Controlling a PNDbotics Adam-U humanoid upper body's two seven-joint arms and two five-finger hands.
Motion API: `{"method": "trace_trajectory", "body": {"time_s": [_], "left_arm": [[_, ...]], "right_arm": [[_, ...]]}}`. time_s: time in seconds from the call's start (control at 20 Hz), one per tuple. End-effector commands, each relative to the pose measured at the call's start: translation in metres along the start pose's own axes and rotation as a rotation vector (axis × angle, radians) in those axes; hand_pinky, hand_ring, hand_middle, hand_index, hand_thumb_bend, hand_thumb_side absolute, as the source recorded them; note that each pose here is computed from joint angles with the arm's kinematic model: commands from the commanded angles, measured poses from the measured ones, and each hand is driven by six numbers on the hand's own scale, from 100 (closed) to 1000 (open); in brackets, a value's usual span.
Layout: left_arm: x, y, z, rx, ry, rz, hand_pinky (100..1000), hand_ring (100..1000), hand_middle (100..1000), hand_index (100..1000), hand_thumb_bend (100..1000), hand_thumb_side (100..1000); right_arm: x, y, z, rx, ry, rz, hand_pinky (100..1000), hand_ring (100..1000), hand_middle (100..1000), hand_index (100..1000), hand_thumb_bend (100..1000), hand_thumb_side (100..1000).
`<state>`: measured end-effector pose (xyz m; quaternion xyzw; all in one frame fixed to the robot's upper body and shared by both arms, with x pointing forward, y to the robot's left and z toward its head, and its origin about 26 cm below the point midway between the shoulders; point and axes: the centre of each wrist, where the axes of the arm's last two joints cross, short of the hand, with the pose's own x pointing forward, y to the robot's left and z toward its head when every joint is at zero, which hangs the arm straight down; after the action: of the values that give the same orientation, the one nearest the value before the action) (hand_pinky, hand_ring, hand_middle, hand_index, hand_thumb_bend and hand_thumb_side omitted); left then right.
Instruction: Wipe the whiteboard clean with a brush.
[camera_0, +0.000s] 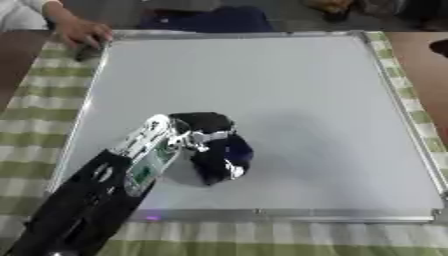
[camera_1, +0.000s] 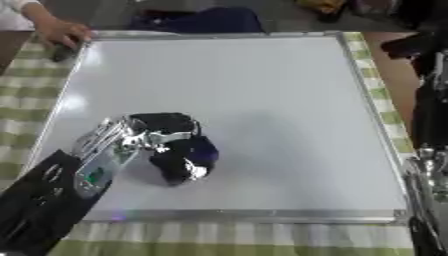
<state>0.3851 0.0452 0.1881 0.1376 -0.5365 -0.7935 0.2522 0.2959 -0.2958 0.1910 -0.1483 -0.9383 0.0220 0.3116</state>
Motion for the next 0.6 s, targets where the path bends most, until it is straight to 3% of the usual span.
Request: {"method": "trace_trajectory", "body": {"time_s": [0.05, 0.25, 0.6], "left_arm": [[0.009, 0.015, 0.011, 0.032, -0.077, -0.067, 323, 416, 171, 108, 100, 647], [0.003, 0.016, 0.013, 0.031, -0.115, -0.094, 323, 417, 185, 100, 142, 650], [-0.014, 0.013, 0.015, 0.027, -0.107, -0.18, 347, 462, 305, 100, 239, 663]], "right_arm": [[0.007, -0.001, -0.006, 0.002, -0.031, -0.004, 713, 622, 479, 489, 100, 923], [0.007, -0.001, -0.006, 0.003, -0.031, -0.005, 713, 622, 478, 488, 100, 922], [0.007, -0.001, -0.006, 0.004, -0.032, -0.005, 713, 622, 478, 486, 100, 922]]}}
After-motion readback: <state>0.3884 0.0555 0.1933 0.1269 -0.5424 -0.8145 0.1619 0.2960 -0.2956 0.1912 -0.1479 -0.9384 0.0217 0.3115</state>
